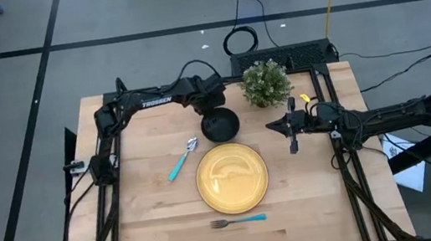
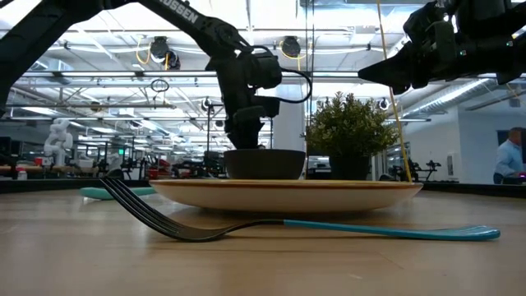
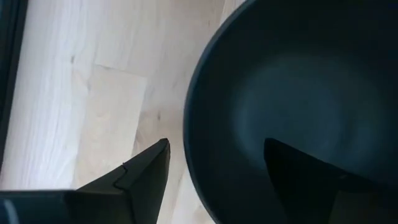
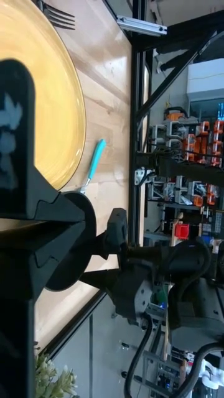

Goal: Set table place
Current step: Put the black bowl on the yellow plate

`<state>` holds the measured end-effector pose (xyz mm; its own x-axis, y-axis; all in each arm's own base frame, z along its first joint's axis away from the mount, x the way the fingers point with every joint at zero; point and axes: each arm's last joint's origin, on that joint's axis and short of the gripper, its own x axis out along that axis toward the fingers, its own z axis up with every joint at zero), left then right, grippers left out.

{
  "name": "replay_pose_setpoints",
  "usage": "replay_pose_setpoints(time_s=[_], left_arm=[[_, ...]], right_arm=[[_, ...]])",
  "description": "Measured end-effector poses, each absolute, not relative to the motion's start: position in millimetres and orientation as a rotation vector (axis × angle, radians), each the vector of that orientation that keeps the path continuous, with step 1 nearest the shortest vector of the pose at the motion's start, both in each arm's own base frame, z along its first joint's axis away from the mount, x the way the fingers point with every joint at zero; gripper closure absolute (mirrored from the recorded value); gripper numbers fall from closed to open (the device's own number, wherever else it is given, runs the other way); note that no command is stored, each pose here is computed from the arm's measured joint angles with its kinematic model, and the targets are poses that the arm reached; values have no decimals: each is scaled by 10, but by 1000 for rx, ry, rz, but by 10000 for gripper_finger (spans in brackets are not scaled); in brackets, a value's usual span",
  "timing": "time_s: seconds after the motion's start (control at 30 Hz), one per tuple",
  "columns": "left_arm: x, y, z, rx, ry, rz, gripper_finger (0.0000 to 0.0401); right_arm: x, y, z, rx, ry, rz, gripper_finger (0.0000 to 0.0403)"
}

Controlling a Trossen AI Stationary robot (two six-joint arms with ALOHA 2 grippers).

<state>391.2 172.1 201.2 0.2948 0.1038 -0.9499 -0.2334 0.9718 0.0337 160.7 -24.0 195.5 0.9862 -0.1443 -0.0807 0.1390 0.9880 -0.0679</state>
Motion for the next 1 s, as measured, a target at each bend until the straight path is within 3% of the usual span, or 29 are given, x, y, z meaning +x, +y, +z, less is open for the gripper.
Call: replay_pose_setpoints(time_s=[0.47,0.8,1.0], left_arm=[[3923,1726,2016,-107,1241,230,184],[3922,1728,2018,-92,1244,225,261],[3914,1745,2020,-72,1250,239,334]], right_arm=[[1607,-240,1955,-62,86,-142,403],[1607,-240,1955,-61,86,-142,403],[1607,-240,1955,-61,85,-142,403]])
